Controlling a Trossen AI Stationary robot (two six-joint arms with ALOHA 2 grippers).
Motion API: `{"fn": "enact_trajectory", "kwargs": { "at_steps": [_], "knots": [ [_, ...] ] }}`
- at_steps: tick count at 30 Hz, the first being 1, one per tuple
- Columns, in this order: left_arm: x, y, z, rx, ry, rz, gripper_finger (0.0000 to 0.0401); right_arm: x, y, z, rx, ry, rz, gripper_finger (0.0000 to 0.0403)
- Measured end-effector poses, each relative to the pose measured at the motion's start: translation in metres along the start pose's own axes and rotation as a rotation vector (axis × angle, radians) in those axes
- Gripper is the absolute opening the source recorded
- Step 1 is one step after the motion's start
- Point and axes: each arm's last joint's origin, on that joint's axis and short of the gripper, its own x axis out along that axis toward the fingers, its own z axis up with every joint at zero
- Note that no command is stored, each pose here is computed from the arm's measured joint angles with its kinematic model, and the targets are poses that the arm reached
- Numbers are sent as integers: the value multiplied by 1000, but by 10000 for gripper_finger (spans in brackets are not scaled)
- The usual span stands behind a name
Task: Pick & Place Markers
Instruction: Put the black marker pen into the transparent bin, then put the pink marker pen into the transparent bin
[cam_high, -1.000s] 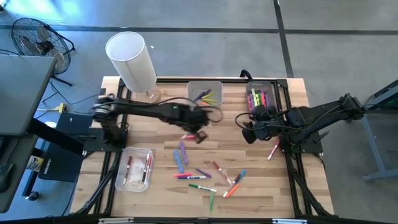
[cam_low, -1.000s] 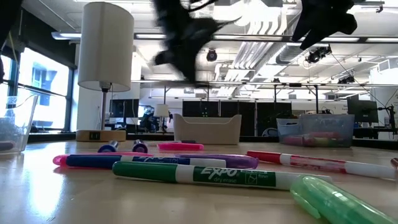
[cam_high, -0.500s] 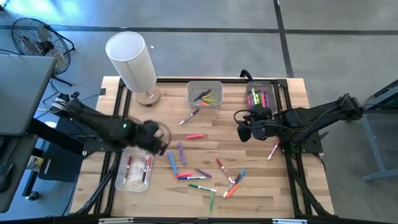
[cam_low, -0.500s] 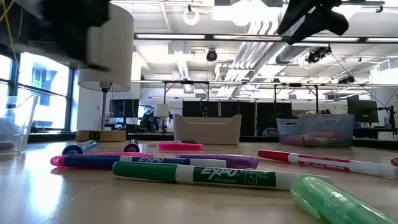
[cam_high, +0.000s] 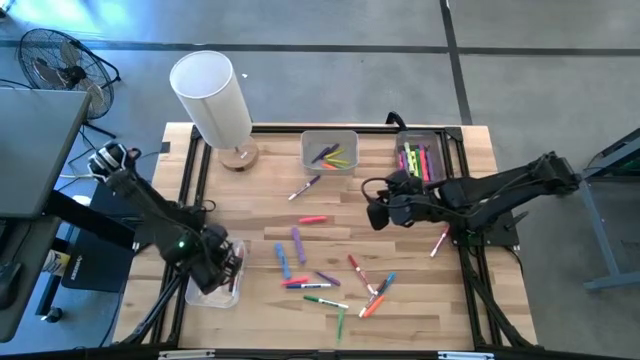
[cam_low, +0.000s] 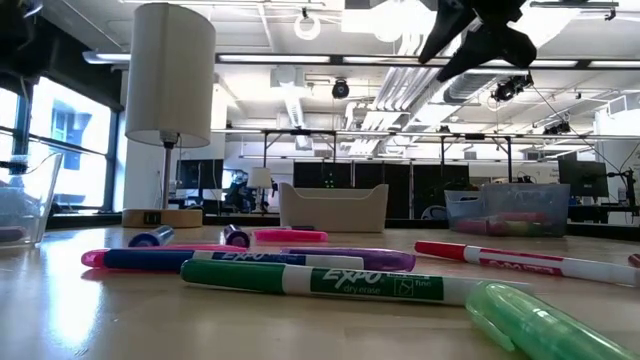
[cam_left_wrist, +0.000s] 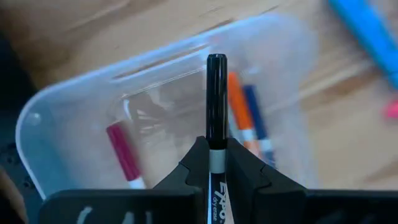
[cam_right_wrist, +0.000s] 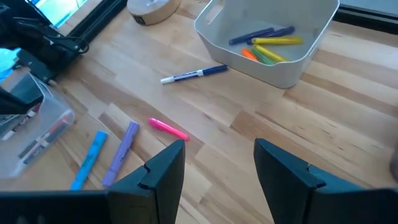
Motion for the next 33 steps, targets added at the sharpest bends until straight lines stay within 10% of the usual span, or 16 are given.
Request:
{"fn": "enact_trajectory", "kwargs": {
  "at_steps": [19, 33],
  "knots": [
    [20, 11, -16, -16, 45, -51, 118, 1, 1, 0, 18, 0, 2, 181],
    [-69, 2, 13, 45, -251, -65, 121, 3, 0, -4, -113, 90, 21, 181]
  ]
}}
